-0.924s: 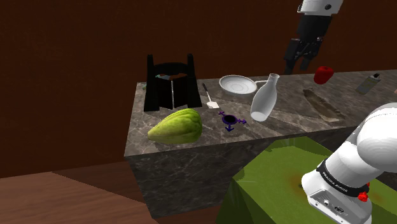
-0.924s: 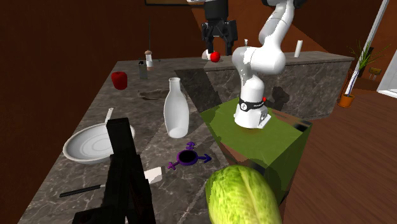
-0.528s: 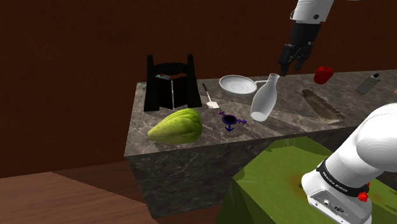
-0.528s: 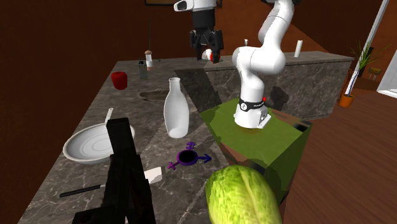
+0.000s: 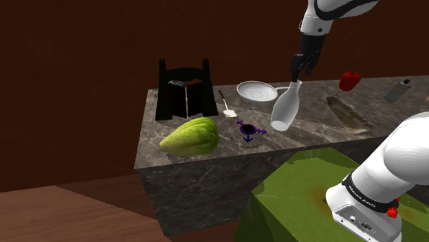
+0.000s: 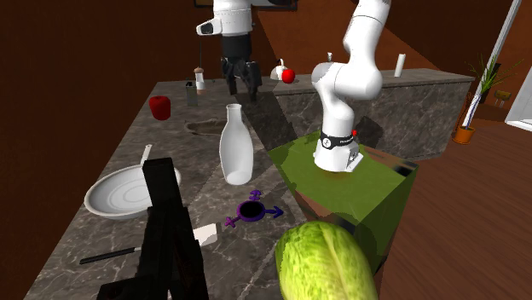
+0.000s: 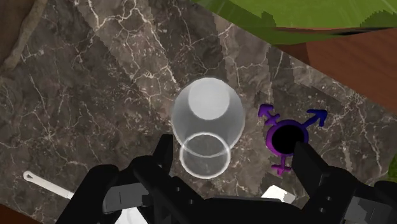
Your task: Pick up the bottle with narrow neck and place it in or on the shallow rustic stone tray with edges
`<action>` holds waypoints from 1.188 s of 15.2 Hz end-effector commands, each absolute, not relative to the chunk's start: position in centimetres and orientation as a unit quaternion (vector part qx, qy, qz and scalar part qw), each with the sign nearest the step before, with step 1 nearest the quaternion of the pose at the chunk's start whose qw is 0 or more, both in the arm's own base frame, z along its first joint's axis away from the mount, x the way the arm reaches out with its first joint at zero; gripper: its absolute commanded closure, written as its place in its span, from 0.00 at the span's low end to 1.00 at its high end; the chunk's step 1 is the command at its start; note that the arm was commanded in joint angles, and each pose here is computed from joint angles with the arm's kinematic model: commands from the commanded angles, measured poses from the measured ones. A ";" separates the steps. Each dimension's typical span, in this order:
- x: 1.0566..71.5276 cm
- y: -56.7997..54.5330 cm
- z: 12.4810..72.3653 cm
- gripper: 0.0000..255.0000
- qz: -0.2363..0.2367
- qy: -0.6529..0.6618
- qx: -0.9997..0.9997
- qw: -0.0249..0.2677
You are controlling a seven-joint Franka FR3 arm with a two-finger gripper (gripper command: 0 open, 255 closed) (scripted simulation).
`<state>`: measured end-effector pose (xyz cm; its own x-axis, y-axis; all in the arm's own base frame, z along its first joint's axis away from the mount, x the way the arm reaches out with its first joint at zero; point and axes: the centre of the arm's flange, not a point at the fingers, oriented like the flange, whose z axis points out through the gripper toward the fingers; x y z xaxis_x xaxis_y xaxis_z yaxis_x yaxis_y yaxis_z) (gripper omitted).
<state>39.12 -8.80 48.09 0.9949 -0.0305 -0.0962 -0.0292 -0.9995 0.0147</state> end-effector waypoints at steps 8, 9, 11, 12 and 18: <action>40.1 -10.5 43.1 0.00 -0.047 -0.008 0.999 0.014; 40.1 -10.5 42.8 0.00 -0.047 -0.008 0.999 0.014; 40.1 -10.5 42.8 0.00 -0.047 -0.008 0.999 0.014; 40.1 -10.5 42.8 0.00 -0.047 -0.008 0.999 0.014; 40.1 -10.5 42.8 1.00 -0.047 -0.008 0.999 0.014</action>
<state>40.06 -10.55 42.80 0.9955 -0.0178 -0.0933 -0.0152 -0.9995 0.0289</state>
